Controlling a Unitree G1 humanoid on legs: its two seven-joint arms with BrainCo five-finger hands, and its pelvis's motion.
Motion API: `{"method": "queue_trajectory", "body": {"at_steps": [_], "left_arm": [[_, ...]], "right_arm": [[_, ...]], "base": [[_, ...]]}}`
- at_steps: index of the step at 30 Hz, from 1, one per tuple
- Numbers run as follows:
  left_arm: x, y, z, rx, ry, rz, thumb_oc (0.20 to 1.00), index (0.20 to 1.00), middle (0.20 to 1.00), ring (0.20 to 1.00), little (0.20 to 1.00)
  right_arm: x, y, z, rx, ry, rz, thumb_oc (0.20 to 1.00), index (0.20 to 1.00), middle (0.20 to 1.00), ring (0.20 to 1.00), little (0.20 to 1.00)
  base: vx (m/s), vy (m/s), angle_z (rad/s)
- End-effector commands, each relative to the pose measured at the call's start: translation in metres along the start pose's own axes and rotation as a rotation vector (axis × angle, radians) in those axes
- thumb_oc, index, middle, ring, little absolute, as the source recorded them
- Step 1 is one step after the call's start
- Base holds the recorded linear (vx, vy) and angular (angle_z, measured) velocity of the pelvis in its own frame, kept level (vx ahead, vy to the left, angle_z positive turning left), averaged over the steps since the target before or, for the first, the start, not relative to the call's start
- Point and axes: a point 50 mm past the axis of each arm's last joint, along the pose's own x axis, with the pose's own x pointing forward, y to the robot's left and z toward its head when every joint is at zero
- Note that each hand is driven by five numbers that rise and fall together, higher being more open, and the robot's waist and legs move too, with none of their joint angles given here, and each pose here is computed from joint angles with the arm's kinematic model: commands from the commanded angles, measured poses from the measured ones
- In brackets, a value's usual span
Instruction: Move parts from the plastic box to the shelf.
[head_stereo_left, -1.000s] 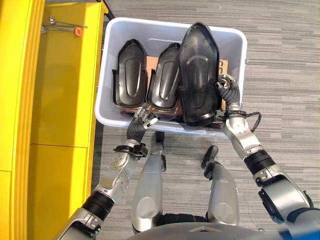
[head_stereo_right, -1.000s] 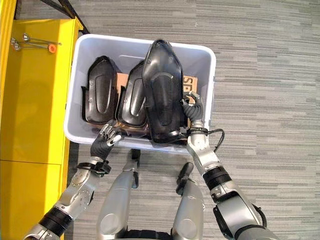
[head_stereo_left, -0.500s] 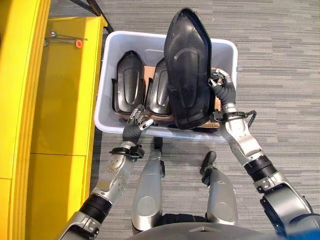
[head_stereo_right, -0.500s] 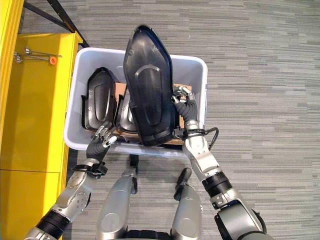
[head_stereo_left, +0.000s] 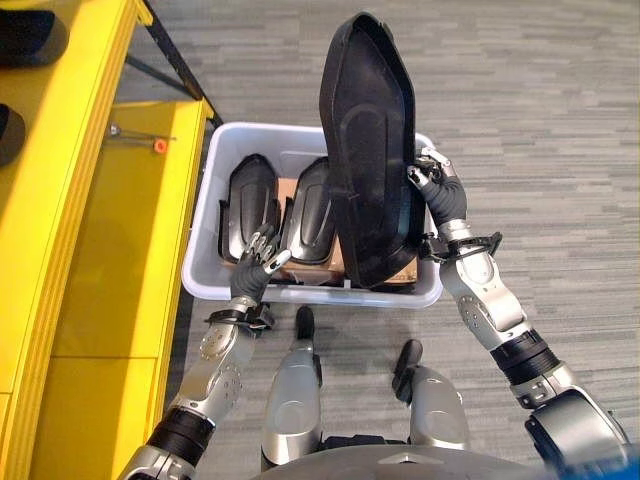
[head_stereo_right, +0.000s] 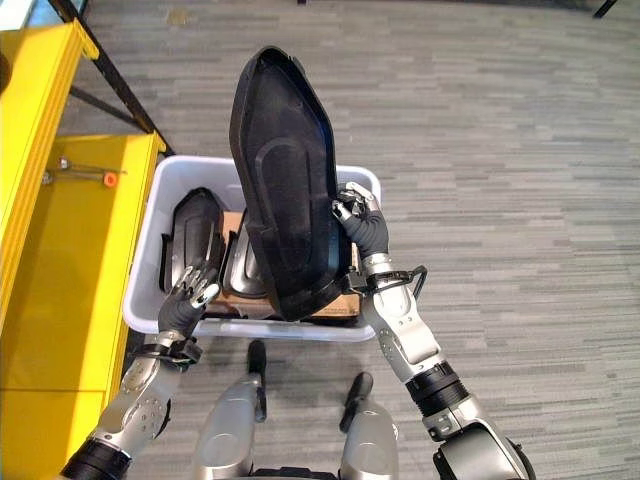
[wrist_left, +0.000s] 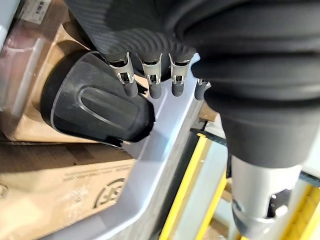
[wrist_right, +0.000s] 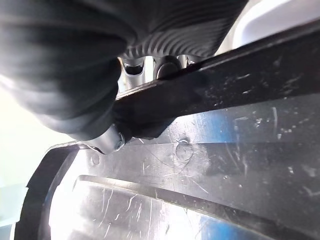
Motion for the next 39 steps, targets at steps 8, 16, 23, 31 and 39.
{"method": "queue_trajectory", "body": {"at_steps": [8,16,23,31,39], "left_arm": [[-0.015,-0.005,-0.029,-0.033,0.090,-0.024,1.000,1.000,1.000,1.000,1.000],[-0.009,-0.014,-0.027,-0.038,0.080,-0.057,1.000,1.000,1.000,1.000,1.000],[-0.008,-0.018,-0.024,-0.016,0.070,-0.080,1.000,1.000,1.000,1.000,1.000],[-0.010,-0.002,-0.010,0.017,0.016,-0.020,1.000,1.000,1.000,1.000,1.000],[-0.013,0.006,-0.002,0.097,0.006,-0.025,1.000,1.000,1.000,1.000,1.000]], "right_arm": [[0.003,0.021,0.026,0.167,-0.162,0.097,0.200,0.200,0.200,0.200,0.200],[-0.004,0.015,0.020,0.143,-0.130,0.072,0.200,0.200,0.200,0.200,0.200],[-0.012,0.001,0.019,0.137,-0.117,0.012,0.200,0.200,0.200,0.200,0.200],[-0.007,0.008,0.013,0.121,-0.085,0.028,0.200,0.200,0.200,0.200,0.200],[-0.011,0.010,0.005,0.145,-0.062,-0.003,0.200,0.200,0.200,0.200,0.200]], "base": [[-0.06,-0.156,0.12],[-0.04,0.013,0.54],[-0.03,0.237,0.76],[-0.04,0.242,0.30],[0.01,0.260,0.56]]}}
